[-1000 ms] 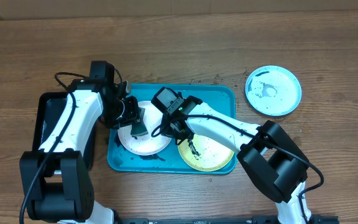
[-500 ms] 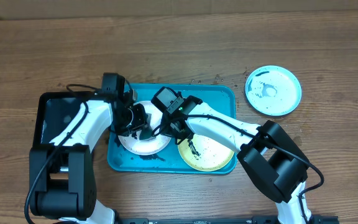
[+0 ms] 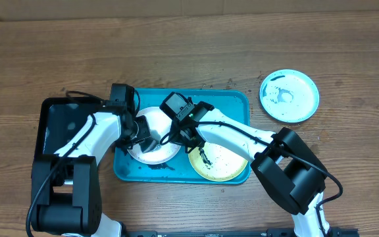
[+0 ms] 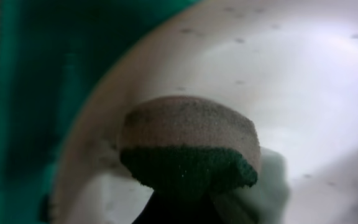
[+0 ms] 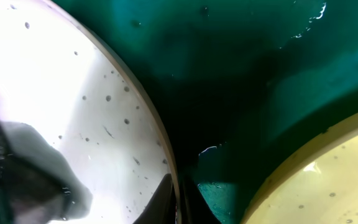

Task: Clean dirty plates on tray and stack at the side
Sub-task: 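Scrub the white plate with the sponge in the left gripper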

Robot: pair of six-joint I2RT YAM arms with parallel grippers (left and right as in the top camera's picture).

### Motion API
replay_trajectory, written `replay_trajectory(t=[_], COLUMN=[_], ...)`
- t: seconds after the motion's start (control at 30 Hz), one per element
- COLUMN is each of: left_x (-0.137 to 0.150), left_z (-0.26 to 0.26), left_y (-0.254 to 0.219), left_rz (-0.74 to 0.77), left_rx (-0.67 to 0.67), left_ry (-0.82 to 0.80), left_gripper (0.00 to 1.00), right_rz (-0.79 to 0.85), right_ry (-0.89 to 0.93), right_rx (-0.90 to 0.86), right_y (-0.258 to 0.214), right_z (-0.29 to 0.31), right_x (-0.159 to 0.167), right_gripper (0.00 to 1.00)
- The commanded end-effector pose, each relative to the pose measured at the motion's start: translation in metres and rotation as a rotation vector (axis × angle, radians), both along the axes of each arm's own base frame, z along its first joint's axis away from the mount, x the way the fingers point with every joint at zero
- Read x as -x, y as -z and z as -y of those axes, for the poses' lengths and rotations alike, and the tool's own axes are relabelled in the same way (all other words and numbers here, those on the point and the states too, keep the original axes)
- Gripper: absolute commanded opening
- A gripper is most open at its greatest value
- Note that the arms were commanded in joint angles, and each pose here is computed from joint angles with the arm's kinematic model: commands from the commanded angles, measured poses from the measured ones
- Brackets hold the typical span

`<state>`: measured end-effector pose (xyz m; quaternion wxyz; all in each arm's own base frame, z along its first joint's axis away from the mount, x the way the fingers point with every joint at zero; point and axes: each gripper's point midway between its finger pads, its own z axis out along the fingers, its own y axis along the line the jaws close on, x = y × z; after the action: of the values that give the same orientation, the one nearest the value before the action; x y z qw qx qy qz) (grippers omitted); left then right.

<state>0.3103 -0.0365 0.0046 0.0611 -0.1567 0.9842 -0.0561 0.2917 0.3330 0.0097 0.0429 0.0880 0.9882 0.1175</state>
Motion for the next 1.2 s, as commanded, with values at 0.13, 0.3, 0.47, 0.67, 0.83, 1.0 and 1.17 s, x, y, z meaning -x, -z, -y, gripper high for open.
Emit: replay_trajectory(t=[0.13, 0.3, 0.47, 0.67, 0.83, 1.0, 1.17], left_x=[-0.019, -0.048, -0.055, -0.053, -0.046, -0.034, -0.021], left_z=[-0.053, 0.009, 0.054, 0.065, 0.055, -0.003, -0.043], left_y=[-0.03, -0.054, -0.063, -0.034, 0.004, 0.017, 0.007], left_rz=[-0.001, 0.086, 0.114, 0.038, -0.052, -0.112, -0.159], left_rx=[-0.303, 0.035, 0.298, 0.308, 0.244, -0.025, -0.202], left_ry=[-0.038, 0.09, 0.096, 0.063, 0.039, -0.029, -0.066], left_gripper=[0.04, 0.04, 0.04, 0.04, 0.04, 0.04, 0.04], right_rz=[-0.007, -0.007, -0.006, -0.008, -0.008, -0.009, -0.009], right_ry=[0.002, 0.002, 0.002, 0.001, 0.001, 0.001, 0.001], right_rx=[0.032, 0.032, 0.028, 0.02, 0.021, 0.023, 0.023], right_y=[0.006, 0.006, 0.005, 0.005, 0.005, 0.005, 0.005], right_z=[0.007, 0.007, 0.006, 0.004, 0.004, 0.005, 0.005], right_x=[0.005, 0.005, 0.005, 0.005, 0.005, 0.005, 0.005], right_gripper=[0.04, 0.04, 0.04, 0.04, 0.04, 0.04, 0.04])
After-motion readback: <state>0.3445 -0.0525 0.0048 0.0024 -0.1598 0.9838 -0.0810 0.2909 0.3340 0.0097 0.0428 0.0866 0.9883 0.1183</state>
